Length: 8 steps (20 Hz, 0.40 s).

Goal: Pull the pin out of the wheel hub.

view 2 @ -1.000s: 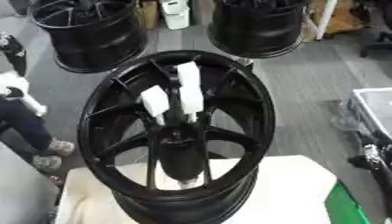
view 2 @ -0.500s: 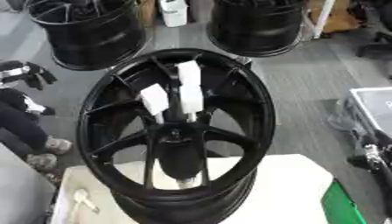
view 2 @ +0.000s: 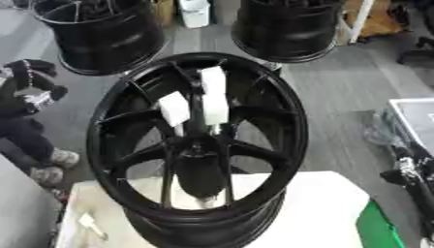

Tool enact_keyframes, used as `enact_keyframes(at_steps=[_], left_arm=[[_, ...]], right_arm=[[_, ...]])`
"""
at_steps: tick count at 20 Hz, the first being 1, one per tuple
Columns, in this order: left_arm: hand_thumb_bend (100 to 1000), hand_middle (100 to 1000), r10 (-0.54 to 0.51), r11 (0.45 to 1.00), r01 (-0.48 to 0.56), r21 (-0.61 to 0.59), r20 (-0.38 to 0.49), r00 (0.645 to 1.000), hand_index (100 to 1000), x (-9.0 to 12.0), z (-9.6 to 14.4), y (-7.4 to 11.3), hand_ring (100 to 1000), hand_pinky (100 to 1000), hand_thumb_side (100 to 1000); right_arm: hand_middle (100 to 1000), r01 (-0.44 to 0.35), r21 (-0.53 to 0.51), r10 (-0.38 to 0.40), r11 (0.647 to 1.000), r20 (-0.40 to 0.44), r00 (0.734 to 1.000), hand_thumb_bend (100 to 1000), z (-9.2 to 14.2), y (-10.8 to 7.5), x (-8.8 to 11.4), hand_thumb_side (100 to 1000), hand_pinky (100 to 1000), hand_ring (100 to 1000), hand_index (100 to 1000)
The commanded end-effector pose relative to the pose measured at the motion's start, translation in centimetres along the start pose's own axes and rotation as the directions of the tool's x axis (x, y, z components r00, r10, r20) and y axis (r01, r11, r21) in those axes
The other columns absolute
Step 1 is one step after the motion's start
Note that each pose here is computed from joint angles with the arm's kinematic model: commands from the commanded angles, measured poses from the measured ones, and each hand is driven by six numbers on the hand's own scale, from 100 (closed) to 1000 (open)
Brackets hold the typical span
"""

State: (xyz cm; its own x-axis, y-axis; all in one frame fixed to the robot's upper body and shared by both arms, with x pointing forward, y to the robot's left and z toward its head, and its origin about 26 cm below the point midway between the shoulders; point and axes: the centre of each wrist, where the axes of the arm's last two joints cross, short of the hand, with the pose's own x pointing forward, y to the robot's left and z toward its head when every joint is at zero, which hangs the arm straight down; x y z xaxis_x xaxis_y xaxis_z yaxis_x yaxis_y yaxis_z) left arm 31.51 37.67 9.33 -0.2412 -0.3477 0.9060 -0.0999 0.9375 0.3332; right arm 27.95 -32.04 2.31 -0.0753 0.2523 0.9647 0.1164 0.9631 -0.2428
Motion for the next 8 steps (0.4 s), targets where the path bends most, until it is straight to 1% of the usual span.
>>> enact_keyframes(at_steps=[1,3,5,8], left_arm=[[585,605,0.167,0.978,-0.167,0.123,0.012,0.986,736,1.3,1.4,-1.1,559,658,498],[588,600,0.231,0.961,-0.224,0.161,-0.028,0.973,732,0.7,2.7,-2.4,555,657,507],[589,594,0.272,0.949,-0.257,0.186,-0.06,0.961,726,0.4,3.3,-3.4,550,654,512],[590,589,0.298,0.94,-0.273,0.203,-0.099,0.95,722,0.1,3.6,-4.1,546,652,517]], right_arm=[[877,0.0,-0.015,0.0,1.0,0.023,1.0,100,-0.3,-0.3,0.6,743,674,566,971],[877,0.002,-0.013,-0.001,1.0,0.024,1.0,100,-0.3,-0.3,0.6,743,674,566,971],[877,0.003,-0.011,-0.003,1.0,0.022,1.0,100,-0.3,-0.2,0.5,746,674,566,971],[877,0.003,-0.008,-0.003,1.0,0.022,1.0,100,-0.3,-0.2,0.5,744,674,566,971]])
